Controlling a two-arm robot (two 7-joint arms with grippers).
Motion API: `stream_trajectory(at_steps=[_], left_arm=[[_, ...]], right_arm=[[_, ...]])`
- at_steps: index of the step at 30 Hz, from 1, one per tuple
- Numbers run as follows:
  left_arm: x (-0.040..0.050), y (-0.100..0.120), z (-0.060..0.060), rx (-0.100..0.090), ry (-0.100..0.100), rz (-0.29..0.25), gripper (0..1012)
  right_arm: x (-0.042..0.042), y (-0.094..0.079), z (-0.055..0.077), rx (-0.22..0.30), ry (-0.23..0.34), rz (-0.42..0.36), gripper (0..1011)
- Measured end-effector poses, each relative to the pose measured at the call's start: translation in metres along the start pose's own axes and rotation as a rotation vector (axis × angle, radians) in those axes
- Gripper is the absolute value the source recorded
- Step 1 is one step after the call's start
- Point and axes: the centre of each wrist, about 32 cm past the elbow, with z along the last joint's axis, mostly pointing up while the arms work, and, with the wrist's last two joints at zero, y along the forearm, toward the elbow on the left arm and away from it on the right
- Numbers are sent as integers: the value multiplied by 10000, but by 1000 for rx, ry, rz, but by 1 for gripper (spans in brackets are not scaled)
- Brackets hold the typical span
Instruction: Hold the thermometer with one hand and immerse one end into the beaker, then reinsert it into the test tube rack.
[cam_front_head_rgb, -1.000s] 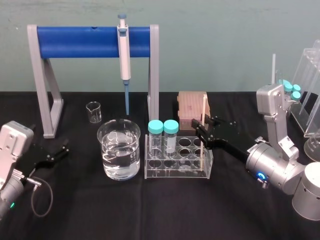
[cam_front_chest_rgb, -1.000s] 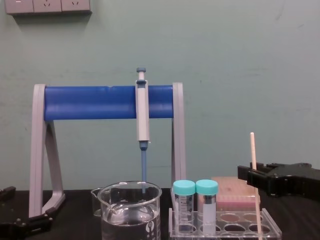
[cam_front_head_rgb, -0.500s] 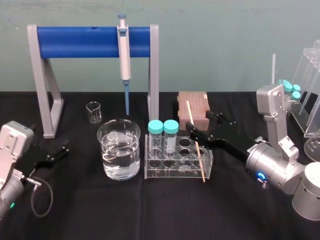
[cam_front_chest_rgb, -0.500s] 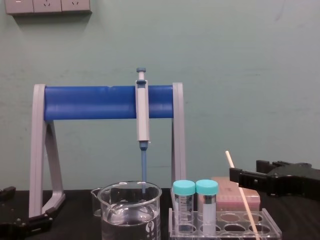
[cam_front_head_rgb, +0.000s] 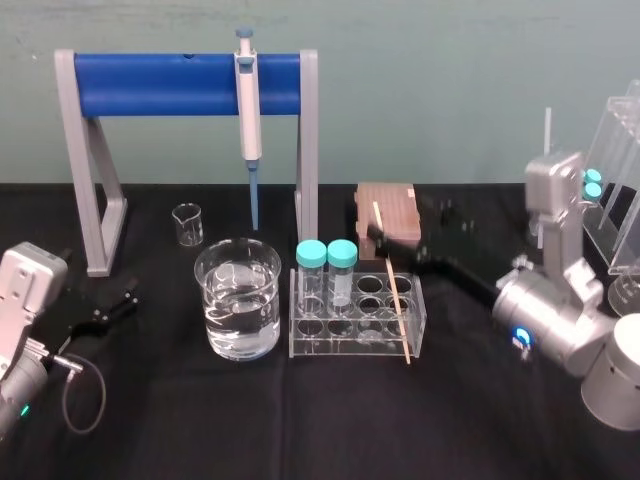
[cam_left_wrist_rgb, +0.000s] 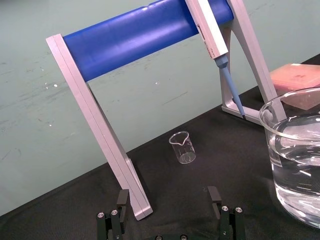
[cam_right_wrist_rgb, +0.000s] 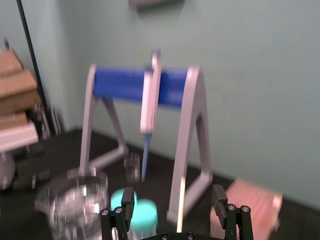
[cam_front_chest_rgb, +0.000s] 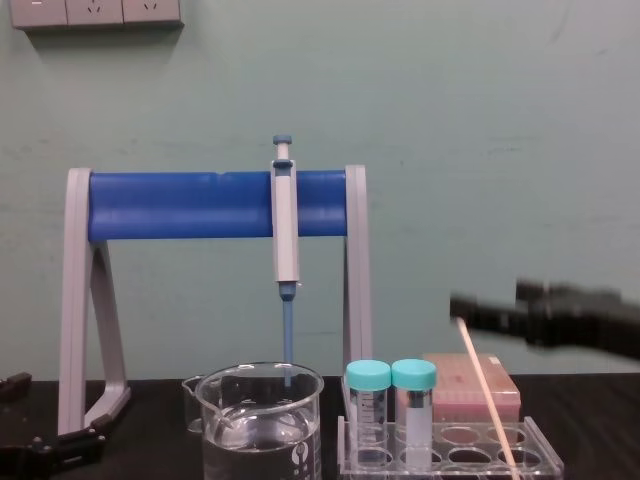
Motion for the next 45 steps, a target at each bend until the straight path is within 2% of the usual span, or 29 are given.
stream_trajectory(at_steps=[3, 5, 8, 9, 11, 12, 15, 18, 21, 22, 27, 45], left_arm=[[0, 0, 0, 0, 0, 0, 1004], [0, 0, 0, 0, 0, 0, 1004], [0, 0, 0, 0, 0, 0, 1004], [0, 0, 0, 0, 0, 0, 1004], [0, 0, 0, 0, 0, 0, 1004], [0, 0, 0, 0, 0, 0, 1004], [0, 0, 0, 0, 0, 0, 1004], [0, 0, 0, 0, 0, 0, 1004], [0, 0, 0, 0, 0, 0, 1004], [0, 0, 0, 0, 0, 0, 1004], [0, 0, 0, 0, 0, 0, 1004], [0, 0, 0, 0, 0, 0, 1004]], right_arm=[[-8, 24, 100, 84, 16, -30, 1003], [-18, 38, 149, 145, 52, -75, 1003], [-26, 45, 159, 184, 86, -135, 1002], [-26, 47, 140, 195, 108, -189, 1003], [-31, 56, 83, 190, 135, -274, 1003], [-31, 56, 83, 190, 135, -274, 1003], [-58, 102, -43, 155, 188, -436, 1003], [-90, 163, -144, 116, 208, -553, 1003], [-116, 218, -216, 84, 221, -613, 1003], [-134, 254, -265, 59, 230, -636, 1003], [-167, 322, -336, 8, 243, -642, 1003], [-158, 304, -319, 20, 237, -643, 1003]])
